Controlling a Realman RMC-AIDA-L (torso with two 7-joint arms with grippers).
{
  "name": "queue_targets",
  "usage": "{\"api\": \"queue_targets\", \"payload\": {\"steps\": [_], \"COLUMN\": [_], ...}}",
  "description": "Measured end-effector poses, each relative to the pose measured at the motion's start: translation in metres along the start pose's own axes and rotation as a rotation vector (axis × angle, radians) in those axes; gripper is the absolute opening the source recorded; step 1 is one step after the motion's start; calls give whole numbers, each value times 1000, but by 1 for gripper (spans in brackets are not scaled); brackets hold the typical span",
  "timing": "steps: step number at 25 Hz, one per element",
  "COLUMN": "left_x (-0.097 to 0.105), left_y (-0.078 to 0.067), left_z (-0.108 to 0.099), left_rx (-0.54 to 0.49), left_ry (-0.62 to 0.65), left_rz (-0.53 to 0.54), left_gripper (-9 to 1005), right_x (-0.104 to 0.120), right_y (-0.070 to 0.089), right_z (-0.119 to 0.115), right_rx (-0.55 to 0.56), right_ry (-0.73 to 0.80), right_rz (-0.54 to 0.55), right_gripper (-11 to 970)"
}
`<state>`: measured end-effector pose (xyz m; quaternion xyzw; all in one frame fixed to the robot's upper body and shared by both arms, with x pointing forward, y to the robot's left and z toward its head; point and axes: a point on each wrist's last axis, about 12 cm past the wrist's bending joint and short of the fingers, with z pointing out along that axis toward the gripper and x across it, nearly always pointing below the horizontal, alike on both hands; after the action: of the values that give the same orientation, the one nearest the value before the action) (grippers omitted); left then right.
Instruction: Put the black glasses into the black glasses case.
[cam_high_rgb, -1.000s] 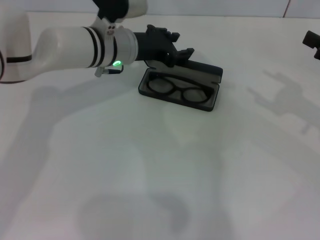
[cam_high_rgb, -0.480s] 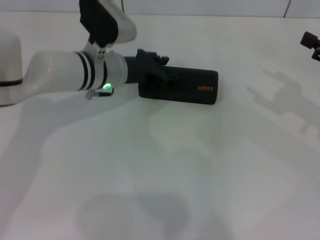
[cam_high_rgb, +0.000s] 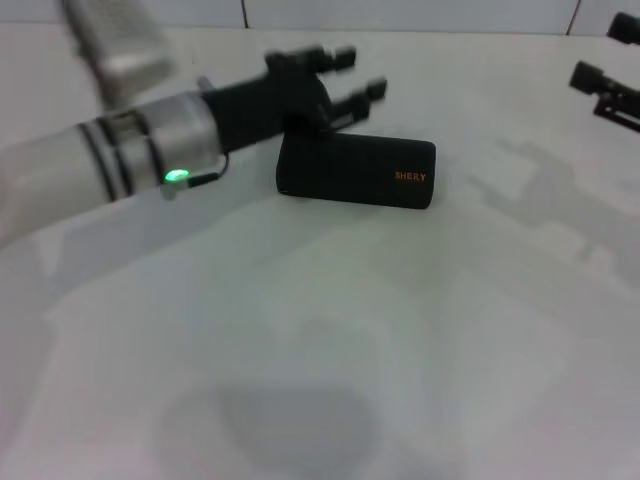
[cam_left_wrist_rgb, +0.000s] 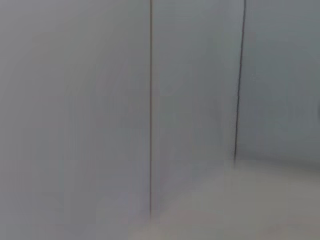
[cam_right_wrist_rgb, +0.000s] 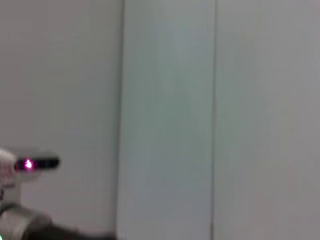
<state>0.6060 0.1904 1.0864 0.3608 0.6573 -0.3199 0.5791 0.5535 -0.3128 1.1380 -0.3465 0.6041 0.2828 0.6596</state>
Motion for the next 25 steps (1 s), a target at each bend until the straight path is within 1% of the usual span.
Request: {"api": "queue_targets", "payload": {"steps": [1,2,4,5,6,7,9,12,14,15,16,17,19,21,25], "left_x": [-4,-7,-10,-11,-12,-11,-6,13,23,27,29,31,33,35,37], "left_y": [-1,-1,0,0,0,-1,-2,-11,-21,-26,-30,-34,-39,-41,-43], "left_z": [-11,-22,-40,-52,-59,-73,-89,-112,-118,-119,-119,-120,-121,-121,-121], "left_rx": [4,3,2,2,5,1,-16,-90,-120,-127,-119,-94,-37,-9,9], "left_ry": [-87,-142,-225,-271,-292,-323,-336,-329,-329,-331,-329,-320,-295,-278,-254], "left_rz": [-4,-8,-12,-10,-7,0,9,41,68,83,94,102,106,106,112], "left_gripper": [553,554,556,558,560,561,565,612,644,684,723,763,842,848,861], "right_x": [0,0,-1,-2,-2,-2,-1,4,9,10,10,10,9,9,10], "right_y": [1,3,7,11,15,19,28,42,47,47,48,47,47,47,49], "right_z": [4,7,18,25,32,39,53,71,78,79,81,86,88,91,92], "right_rx": [-15,-30,-81,-114,-148,-182,-253,-341,-361,-361,-361,-368,-374,-380,-387], "right_ry": [2,3,6,9,13,17,28,33,23,19,13,8,8,9,14], "right_rz": [-6,-11,-32,-43,-57,-68,-98,-141,-148,-145,-140,-130,-131,-134,-142], "right_gripper": [693,693,693,693,693,693,693,693,693,693,693,693,693,693,693]}}
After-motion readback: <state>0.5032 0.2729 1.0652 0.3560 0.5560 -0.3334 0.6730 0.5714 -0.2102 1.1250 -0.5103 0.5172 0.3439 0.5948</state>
